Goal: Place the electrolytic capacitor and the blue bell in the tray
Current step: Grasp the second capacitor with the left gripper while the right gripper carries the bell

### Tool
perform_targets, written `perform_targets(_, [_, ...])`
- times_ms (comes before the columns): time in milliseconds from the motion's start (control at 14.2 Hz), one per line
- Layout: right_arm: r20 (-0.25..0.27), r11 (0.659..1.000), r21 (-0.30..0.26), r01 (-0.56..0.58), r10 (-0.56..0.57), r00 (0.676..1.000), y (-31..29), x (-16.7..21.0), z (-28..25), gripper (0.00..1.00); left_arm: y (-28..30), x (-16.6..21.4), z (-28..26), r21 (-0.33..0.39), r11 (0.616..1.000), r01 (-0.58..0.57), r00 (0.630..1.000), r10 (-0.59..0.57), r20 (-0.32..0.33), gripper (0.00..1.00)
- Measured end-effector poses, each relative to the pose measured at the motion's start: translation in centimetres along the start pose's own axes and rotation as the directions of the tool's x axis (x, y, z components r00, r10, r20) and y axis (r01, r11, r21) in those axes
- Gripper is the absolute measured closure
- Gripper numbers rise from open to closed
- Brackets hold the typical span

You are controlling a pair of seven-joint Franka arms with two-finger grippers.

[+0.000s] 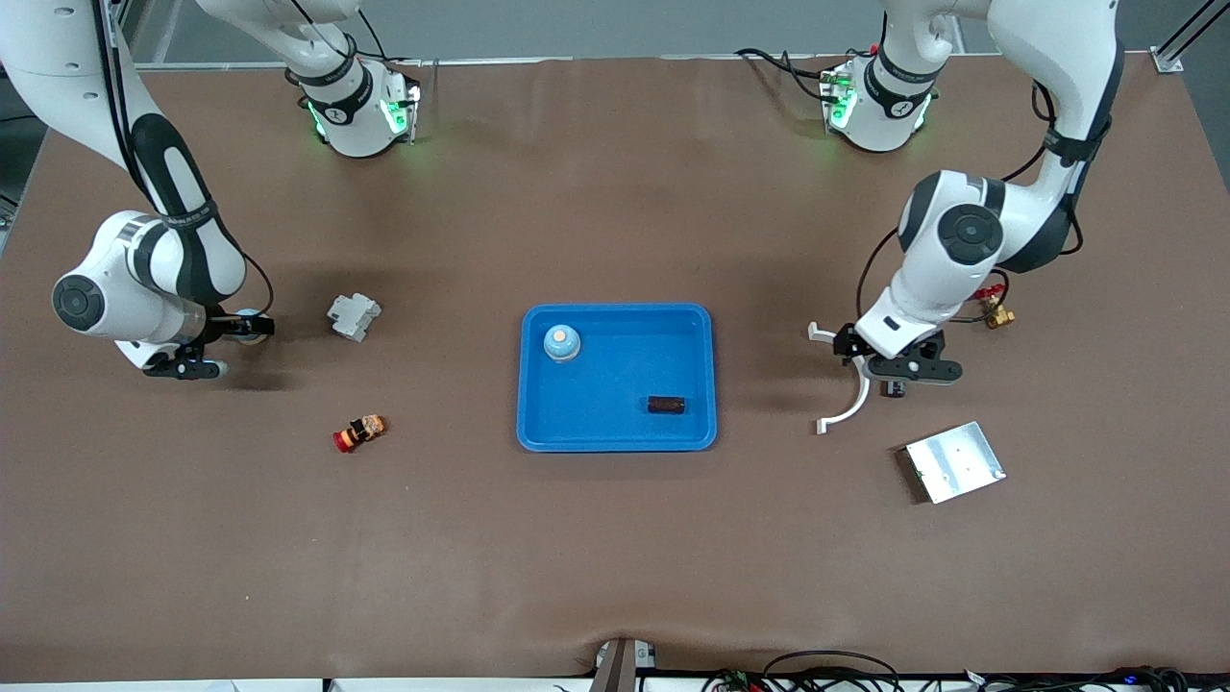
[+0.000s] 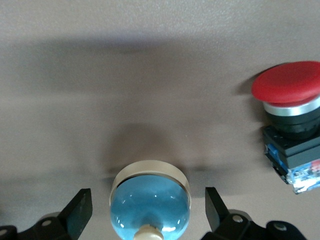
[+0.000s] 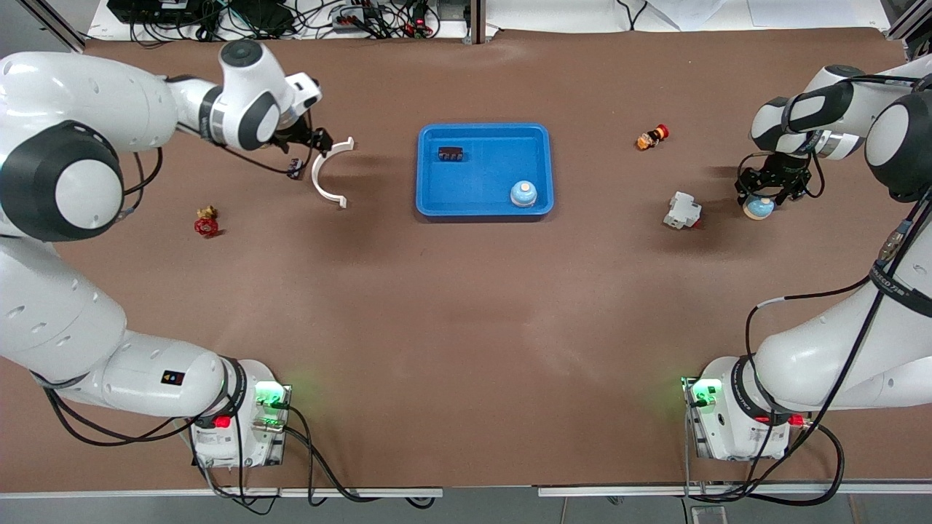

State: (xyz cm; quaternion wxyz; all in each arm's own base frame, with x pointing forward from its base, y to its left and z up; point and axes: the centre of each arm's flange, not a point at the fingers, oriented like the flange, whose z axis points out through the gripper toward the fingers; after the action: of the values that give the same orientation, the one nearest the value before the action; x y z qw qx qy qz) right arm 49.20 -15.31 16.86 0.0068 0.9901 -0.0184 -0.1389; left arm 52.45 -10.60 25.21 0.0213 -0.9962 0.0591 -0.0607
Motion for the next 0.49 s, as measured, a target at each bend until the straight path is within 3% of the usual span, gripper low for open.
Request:
perform_targets(283, [0.005, 1.0, 0.0, 0.008, -0.008, 1.0, -0.2, 0.0, 0.2, 0.04, -1.8, -0.7, 0.7, 0.001, 1.0, -0.007, 1.0, 0.007, 0.004, 0.0])
perform_targets(494, [0.005, 1.0, 0.0, 0.017, -0.017, 1.0, -0.5, 0.1, 0.1, 0.33, -3.4, -0.7, 1.3, 0.001, 1.0, -0.016, 1.0, 0.016, -0.004, 0.0])
